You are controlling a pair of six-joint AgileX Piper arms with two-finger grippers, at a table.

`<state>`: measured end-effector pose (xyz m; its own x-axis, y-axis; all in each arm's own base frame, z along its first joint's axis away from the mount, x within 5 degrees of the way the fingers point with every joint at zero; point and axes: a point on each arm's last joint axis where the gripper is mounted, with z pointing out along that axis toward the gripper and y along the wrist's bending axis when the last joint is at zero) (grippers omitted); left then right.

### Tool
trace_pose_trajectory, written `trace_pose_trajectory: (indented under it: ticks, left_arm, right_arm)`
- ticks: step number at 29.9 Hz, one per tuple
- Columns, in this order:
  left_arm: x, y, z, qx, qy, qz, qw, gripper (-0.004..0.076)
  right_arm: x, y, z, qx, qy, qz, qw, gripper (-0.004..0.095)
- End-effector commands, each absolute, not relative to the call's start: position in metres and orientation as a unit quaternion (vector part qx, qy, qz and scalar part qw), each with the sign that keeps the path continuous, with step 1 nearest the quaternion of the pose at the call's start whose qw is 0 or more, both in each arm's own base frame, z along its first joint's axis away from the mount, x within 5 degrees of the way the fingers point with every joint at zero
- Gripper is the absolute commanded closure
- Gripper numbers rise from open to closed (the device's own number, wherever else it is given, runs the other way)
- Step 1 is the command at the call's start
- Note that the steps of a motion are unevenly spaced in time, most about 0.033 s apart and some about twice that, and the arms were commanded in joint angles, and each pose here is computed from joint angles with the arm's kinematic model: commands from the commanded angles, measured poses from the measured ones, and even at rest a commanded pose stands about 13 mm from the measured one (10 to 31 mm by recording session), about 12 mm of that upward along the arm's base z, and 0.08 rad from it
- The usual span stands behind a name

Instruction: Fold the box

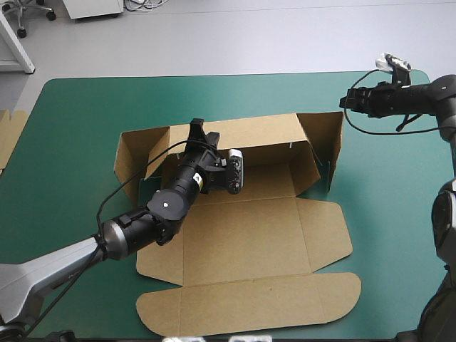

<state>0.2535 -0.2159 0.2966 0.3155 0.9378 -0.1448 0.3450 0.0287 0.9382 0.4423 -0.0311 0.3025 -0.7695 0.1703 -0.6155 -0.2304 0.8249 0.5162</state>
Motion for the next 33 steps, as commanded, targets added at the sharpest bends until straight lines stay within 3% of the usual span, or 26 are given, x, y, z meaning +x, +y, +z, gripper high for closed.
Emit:
trace_pose_trajectory:
  ticks: [1,10,16,27,33]
  left_arm:
    - [0.251,-0.214,0.316,0.613,0.502,0.298,0.533,0.0734]
    - [0.251,-0.214,0.316,0.611,0.503,0.299,0.533,0.0734]
    - [0.253,-0.214,0.314,0.612,0.505,0.301,0.529,0.0734]
    - [0.259,-0.217,0.302,0.634,0.488,0.333,0.498,0.0734]
    - [0.259,-0.216,0.302,0.631,0.490,0.338,0.497,0.0734]
  right_arm:
    - [0.437,-0.020,0.330,-0.048,0.862,0.356,0.359,0.0593]
    - [0.423,-0.003,0.323,-0.108,0.872,0.385,0.283,0.0608]
    - [0.398,0.003,0.313,-0.131,0.869,0.391,0.272,0.0649]
    - [0.353,0.011,0.312,-0.149,0.845,0.372,0.353,0.0651]
    - [0.338,0.015,0.302,-0.141,0.823,0.385,0.393,0.0651]
